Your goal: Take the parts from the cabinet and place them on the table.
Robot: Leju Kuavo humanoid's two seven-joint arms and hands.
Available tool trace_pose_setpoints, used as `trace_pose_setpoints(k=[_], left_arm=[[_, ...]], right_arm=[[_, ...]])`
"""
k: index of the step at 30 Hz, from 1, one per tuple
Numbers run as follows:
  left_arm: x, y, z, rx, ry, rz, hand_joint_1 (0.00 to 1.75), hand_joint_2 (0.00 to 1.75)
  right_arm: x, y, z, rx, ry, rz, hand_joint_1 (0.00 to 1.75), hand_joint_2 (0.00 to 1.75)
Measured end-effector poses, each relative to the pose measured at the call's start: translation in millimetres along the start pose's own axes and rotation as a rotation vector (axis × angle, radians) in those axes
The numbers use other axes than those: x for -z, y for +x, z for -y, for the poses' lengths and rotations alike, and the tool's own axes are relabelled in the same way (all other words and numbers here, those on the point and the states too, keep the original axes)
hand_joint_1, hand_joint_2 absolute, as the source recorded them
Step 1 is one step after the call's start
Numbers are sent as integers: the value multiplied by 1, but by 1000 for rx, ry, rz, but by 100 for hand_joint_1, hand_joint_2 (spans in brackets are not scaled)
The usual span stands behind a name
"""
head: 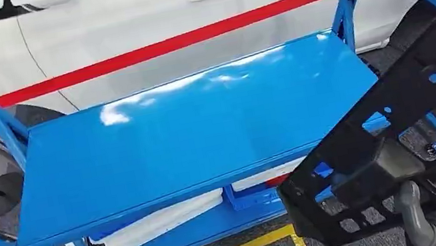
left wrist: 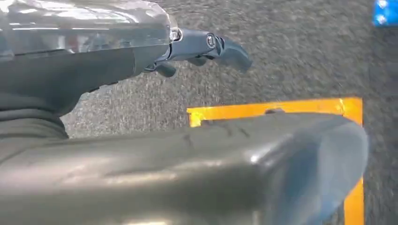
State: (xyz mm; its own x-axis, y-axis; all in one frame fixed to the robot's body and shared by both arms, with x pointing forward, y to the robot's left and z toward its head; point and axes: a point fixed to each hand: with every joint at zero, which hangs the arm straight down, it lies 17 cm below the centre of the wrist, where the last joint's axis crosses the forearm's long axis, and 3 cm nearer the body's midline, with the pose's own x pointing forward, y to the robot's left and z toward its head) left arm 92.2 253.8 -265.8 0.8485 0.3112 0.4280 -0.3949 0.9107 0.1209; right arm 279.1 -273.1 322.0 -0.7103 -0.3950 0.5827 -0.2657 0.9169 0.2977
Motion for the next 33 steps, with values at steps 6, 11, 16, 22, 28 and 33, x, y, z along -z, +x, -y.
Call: trace_pose_setpoints(k=[6, 11, 16, 22, 28, 33], left_arm=[[0, 0, 0, 0, 0, 1, 0, 0], [2, 2, -5, 2, -1, 4, 0, 0], [2, -4, -5, 5, 0, -27, 0, 0], [1, -8, -4, 10, 4, -51, 0, 0], [2, -7, -4, 11, 4, -49, 0, 0], [1, -9, -5, 13, 4, -50, 0, 0]], right_arm=[[-4, -1, 0, 3, -11, -9, 175, 175], [-9, -1, -2, -19, -16, -18, 175, 175], [-10, 2, -2, -48, -26, -15, 175, 175], [-14, -3, -3, -68, -40, -37, 175, 175], [-15, -4, -4, -71, -48, -41, 175, 175], [-18, -5, -6, -66, -66, -42, 175, 175]])
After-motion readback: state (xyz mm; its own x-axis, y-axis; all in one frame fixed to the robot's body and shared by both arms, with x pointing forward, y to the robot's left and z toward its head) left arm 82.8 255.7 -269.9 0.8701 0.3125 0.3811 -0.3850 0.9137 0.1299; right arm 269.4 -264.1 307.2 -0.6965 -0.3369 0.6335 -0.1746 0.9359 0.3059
